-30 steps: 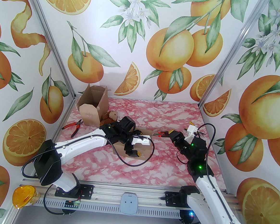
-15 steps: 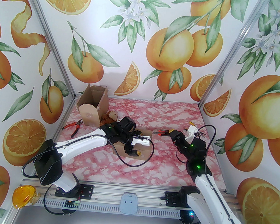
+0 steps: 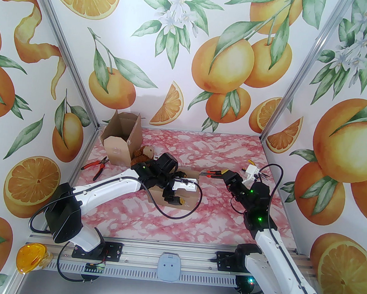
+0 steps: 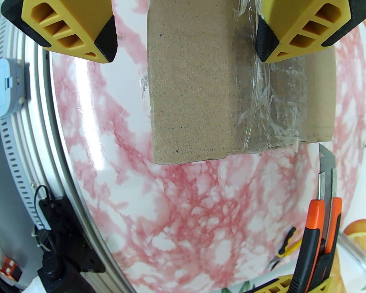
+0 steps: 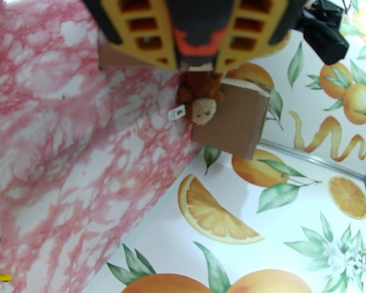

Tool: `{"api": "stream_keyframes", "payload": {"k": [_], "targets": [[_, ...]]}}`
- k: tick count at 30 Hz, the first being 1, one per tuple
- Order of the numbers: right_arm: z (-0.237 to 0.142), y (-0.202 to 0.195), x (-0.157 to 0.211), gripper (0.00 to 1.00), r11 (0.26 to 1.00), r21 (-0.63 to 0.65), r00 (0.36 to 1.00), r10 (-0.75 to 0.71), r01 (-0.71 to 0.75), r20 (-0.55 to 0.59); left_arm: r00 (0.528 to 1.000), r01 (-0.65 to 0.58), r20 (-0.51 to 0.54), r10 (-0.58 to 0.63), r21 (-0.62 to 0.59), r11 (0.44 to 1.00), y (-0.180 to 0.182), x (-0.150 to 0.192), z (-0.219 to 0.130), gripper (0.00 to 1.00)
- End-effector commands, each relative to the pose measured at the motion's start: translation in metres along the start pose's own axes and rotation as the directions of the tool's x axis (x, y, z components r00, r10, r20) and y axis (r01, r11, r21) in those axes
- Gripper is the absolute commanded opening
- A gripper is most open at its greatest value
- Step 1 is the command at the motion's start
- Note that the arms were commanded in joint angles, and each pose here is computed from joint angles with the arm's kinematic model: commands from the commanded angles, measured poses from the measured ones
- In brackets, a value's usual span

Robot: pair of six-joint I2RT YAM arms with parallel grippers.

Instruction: Unpack the express box

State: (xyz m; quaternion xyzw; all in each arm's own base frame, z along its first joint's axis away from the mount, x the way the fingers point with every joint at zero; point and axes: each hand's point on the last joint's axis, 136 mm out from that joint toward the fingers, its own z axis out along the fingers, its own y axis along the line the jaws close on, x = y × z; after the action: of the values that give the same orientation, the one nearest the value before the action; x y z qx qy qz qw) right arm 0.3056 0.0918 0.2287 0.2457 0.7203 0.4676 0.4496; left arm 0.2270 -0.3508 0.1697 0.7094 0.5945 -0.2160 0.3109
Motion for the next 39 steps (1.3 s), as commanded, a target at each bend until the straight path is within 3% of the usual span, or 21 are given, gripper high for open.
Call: {"api": "stream_keyframes", "payload": {"k": [1,39], "targets": [[-0.002,0.005,-0.003,0.0,0.999,-0.03,1.0,-0.017,0.018,0.013,0.999,0.01,-0.036,-0.009,0.029,1.0,-0.006,0.007,0.003,0.83],[0.005,-0.003,0.005,0.0,0.999,-0.038,1.0,0.014,-0.015,-0.021,0.999,0.011,-0.038,-0.01,0.034,0.999,-0.004,0.008,0.007,0.83]]}}
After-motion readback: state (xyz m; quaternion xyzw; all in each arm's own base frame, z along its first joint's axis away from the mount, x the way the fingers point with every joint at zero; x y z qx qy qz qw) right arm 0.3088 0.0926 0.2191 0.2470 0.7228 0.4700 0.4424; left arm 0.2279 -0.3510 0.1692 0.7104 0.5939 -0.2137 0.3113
